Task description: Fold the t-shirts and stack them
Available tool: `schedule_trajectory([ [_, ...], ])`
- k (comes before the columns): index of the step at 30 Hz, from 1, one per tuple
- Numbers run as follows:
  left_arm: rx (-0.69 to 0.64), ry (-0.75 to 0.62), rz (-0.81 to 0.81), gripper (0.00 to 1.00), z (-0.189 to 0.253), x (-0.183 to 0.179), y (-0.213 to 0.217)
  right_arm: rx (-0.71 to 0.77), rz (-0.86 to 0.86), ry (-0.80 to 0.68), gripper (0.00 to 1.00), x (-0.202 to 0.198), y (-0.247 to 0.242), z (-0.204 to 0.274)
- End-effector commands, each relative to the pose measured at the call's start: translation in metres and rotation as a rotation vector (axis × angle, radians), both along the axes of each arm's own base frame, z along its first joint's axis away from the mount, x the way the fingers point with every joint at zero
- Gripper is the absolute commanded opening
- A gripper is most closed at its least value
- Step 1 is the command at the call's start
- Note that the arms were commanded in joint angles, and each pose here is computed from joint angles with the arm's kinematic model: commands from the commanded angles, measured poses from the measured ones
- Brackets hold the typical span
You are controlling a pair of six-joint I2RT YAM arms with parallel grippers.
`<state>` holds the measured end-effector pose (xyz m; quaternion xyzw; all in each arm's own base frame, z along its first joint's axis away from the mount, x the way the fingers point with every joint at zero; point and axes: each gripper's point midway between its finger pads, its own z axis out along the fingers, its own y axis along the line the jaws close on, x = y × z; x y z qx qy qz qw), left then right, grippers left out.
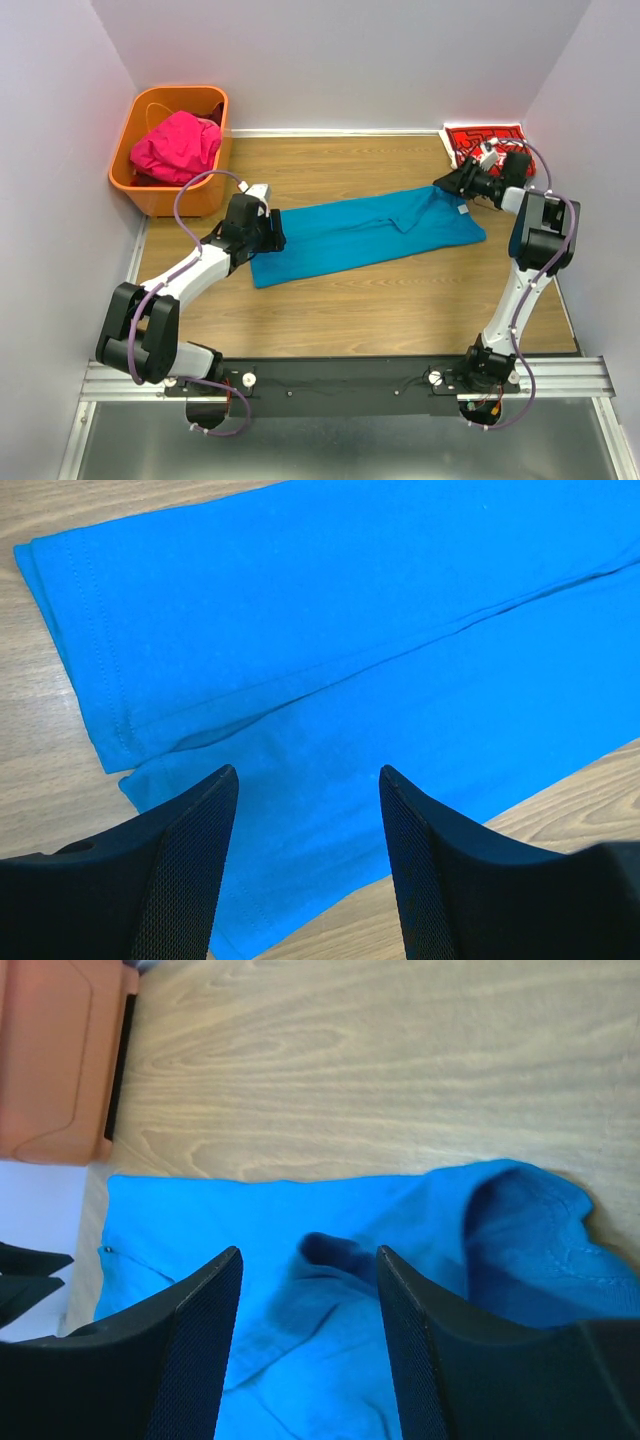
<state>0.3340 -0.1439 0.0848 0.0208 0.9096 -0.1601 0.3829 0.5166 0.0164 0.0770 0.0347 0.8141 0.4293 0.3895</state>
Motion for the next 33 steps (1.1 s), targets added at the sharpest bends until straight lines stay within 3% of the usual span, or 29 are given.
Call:
schedule_trajectory([
  [1,-0.005,-0.012,-0.018,0.66,0.003,-0.004,-0.002,0.028,0.066,-0.004,0.64,0.003,0.008,-0.010],
  [8,-0.011,-0.004,-0.018,0.66,0.001,-0.007,-0.004,0.085,0.126,0.028,0.64,-0.007,0.018,-0.024],
  [22,-0.015,-0.002,-0.016,0.66,0.000,-0.011,-0.005,0.094,0.137,0.028,0.50,-0.016,0.022,-0.011],
  [33,-0.015,-0.002,-0.024,0.66,-0.001,-0.015,-0.005,0.086,0.131,0.053,0.50,-0.023,0.019,-0.024],
])
